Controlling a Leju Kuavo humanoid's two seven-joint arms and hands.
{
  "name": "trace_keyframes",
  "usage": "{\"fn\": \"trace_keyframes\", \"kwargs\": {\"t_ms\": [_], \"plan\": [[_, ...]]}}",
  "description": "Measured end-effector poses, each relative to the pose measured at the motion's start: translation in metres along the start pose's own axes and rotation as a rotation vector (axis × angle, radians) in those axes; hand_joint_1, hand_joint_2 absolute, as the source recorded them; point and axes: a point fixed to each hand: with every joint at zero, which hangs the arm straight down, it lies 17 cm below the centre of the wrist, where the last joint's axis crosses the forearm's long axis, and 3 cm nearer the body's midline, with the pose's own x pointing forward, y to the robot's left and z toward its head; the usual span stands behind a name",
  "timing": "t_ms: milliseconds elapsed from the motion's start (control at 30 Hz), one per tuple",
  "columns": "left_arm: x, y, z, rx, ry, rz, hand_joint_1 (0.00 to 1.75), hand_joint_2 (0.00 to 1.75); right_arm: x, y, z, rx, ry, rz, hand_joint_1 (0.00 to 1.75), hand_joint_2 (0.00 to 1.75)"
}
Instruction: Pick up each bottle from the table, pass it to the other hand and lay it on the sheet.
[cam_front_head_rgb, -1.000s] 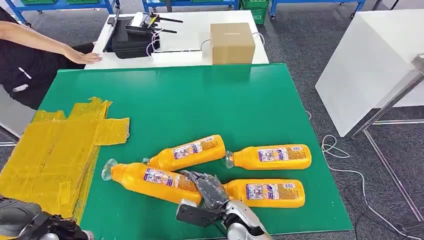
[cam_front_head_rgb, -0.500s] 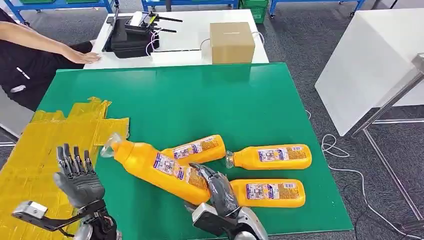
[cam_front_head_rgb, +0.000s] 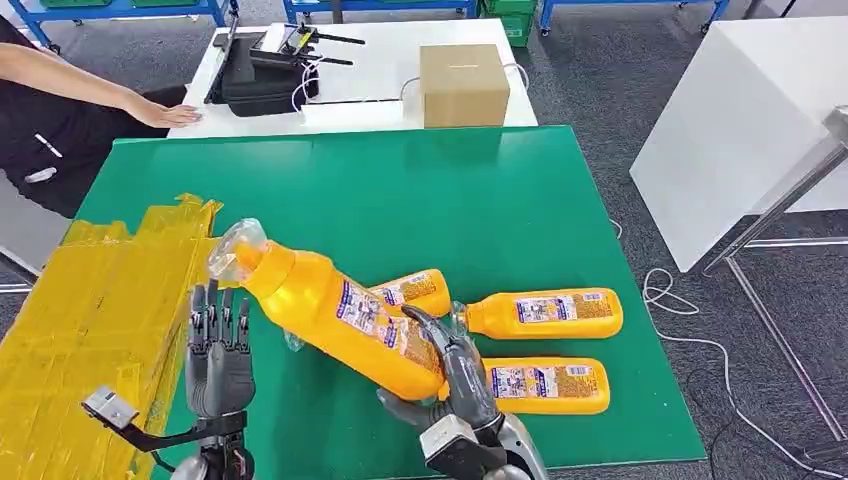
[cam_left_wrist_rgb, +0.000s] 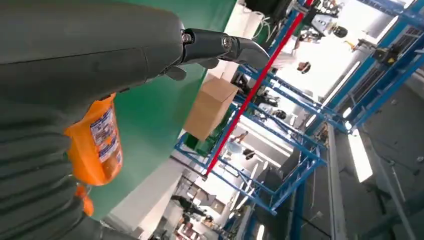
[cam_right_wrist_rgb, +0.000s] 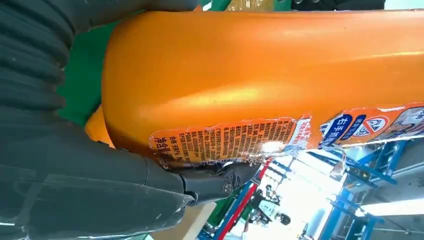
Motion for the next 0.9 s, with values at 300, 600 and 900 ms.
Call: {"fn": "trace_keyframes", "kwargs": {"t_ms": [300,600,900], "plan": [[-0.008,-0.024,0.006,-0.105,0.033,0.086,0.00,1.75,-0.005,0.005,0.001,0.032,0.019,-0.008,1.75,1.75],[-0.006,-0.038,0.010,-0.164,0.034,0.149,0.00,1.75,-0.018,0.014,0.005,0.070,0.065,-0.011,1.75,1.75],[-0.005,-0.044,0.012,-0.190,0.035,0.180,0.00,1.75,-0.029,0.020,0.006,0.106,0.100,0.009,1.75,1.75]]}}
